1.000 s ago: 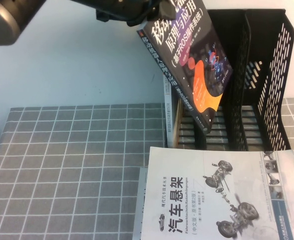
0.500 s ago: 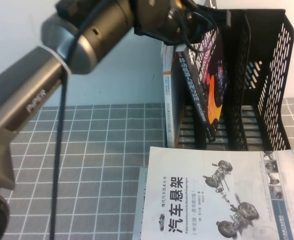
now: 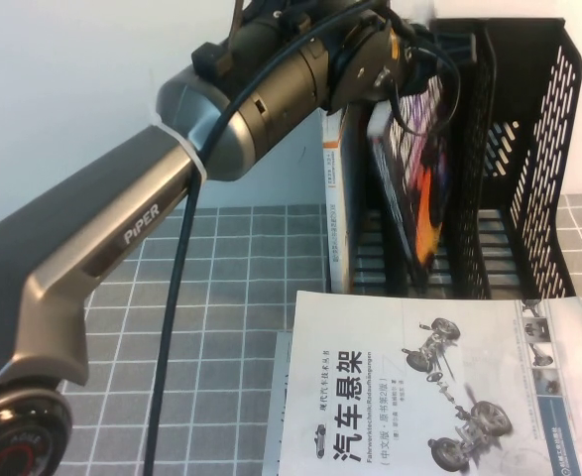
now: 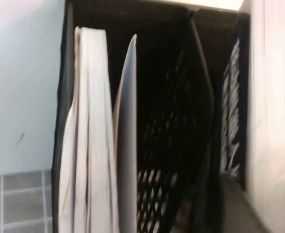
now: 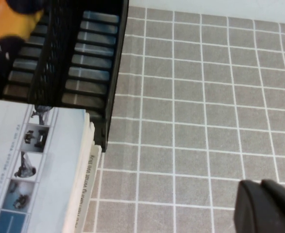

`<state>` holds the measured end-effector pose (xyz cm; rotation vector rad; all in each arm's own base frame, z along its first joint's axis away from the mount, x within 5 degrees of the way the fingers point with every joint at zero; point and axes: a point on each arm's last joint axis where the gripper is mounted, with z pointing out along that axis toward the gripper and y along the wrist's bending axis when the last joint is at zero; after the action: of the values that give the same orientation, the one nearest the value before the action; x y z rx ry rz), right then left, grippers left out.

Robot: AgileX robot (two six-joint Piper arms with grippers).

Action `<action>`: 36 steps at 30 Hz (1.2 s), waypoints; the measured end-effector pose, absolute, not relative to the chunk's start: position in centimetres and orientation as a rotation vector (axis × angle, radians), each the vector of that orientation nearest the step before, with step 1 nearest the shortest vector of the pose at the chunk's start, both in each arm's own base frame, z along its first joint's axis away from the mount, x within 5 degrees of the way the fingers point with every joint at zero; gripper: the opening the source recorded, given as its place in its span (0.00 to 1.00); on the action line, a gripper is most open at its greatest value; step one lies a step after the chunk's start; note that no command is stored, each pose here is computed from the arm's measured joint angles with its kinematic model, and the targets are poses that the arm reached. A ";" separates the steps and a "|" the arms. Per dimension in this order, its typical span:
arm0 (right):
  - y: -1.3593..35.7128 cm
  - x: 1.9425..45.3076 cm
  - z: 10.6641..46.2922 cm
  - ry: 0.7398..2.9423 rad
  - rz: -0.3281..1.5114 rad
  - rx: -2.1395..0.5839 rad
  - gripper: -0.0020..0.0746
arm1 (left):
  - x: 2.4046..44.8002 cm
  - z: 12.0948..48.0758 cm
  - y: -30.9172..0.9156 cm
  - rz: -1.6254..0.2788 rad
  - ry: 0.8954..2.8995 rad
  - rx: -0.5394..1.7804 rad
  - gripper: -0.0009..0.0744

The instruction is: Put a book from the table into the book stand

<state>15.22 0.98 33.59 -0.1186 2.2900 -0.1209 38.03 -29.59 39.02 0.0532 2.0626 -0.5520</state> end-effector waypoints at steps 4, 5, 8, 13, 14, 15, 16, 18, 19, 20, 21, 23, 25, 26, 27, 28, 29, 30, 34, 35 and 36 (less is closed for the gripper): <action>1.0 15.2 33.6 2.287 -0.120 -0.119 0.02 | 38.1 39.8 -29.5 -0.572 2.014 0.056 0.51; 1.0 15.2 33.6 2.288 -0.118 -0.118 0.02 | 38.1 39.9 -29.5 -0.573 2.010 0.058 0.55; 1.2 15.2 33.6 2.292 -0.098 -0.129 0.02 | 38.0 40.0 -29.5 -0.561 2.003 0.077 0.57; 2.5 14.4 32.8 2.381 0.028 -0.342 0.02 | 36.4 42.5 -27.8 -0.471 2.004 0.153 0.26; 2.8 14.2 32.7 2.396 0.054 -0.420 0.02 | 35.7 43.5 -27.2 -0.437 1.995 0.190 0.17; 3.2 13.8 32.5 2.418 0.097 -0.499 0.02 | 35.1 44.3 -26.6 -0.410 1.991 0.221 0.13; 3.6 13.4 32.3 2.442 0.142 -0.578 0.02 | 34.3 45.3 -25.9 -0.378 1.992 0.266 0.09; 4.0 12.3 31.8 2.514 0.224 -0.703 0.02 | 32.2 47.2 -24.3 -0.324 2.004 0.385 0.05; 4.2 11.8 31.6 2.556 0.257 -0.756 0.02 | 31.0 48.0 -23.6 -0.309 2.028 0.452 0.03; 4.2 11.5 31.5 2.581 0.272 -0.788 0.02 | 29.7 48.6 -22.9 -0.296 2.054 0.518 0.03; 4.2 11.2 31.4 2.600 0.278 -0.810 0.02 | 28.7 48.9 -22.2 -0.280 2.090 0.572 0.02; 3.9 10.8 31.4 2.619 0.245 -0.809 0.02 | 26.5 49.9 -20.8 -0.269 2.132 0.673 0.01; 3.2 10.3 31.1 2.638 0.158 -0.784 0.02 | 24.9 51.0 -19.8 -0.284 2.131 0.698 0.01; 2.8 9.9 31.0 2.643 0.112 -0.758 0.02 | 24.2 51.4 -19.3 -0.292 2.125 0.702 0.01; 2.3 9.5 30.9 2.649 0.048 -0.727 0.02 | 23.6 51.7 -18.8 -0.300 2.121 0.701 0.01; 1.8 9.0 30.8 2.649 -0.012 -0.688 0.02 | 22.9 52.0 -18.3 -0.313 2.118 0.698 0.01; 1.4 8.6 30.8 2.636 -0.054 -0.652 0.02 | 22.1 52.1 -17.8 -0.333 2.118 0.698 0.01; 1.0 8.1 30.9 2.600 -0.095 -0.609 0.02 | 21.2 52.3 -17.2 -0.359 2.102 0.695 0.01; 0.8 6.1 31.2 2.322 -0.071 -0.486 0.02 | 18.5 50.6 -15.9 -0.485 2.019 0.690 0.01; 1.0 5.7 31.1 2.245 -0.035 -0.464 0.02 | 18.0 49.8 -15.6 -0.511 1.985 0.674 0.01; 1.1 5.2 30.9 2.187 -0.002 -0.445 0.02 | 17.8 48.5 -15.4 -0.520 1.974 0.668 0.01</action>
<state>5.22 1.11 30.88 -0.4454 2.1865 -0.0022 17.77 -15.41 48.47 0.6681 1.9744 -0.5195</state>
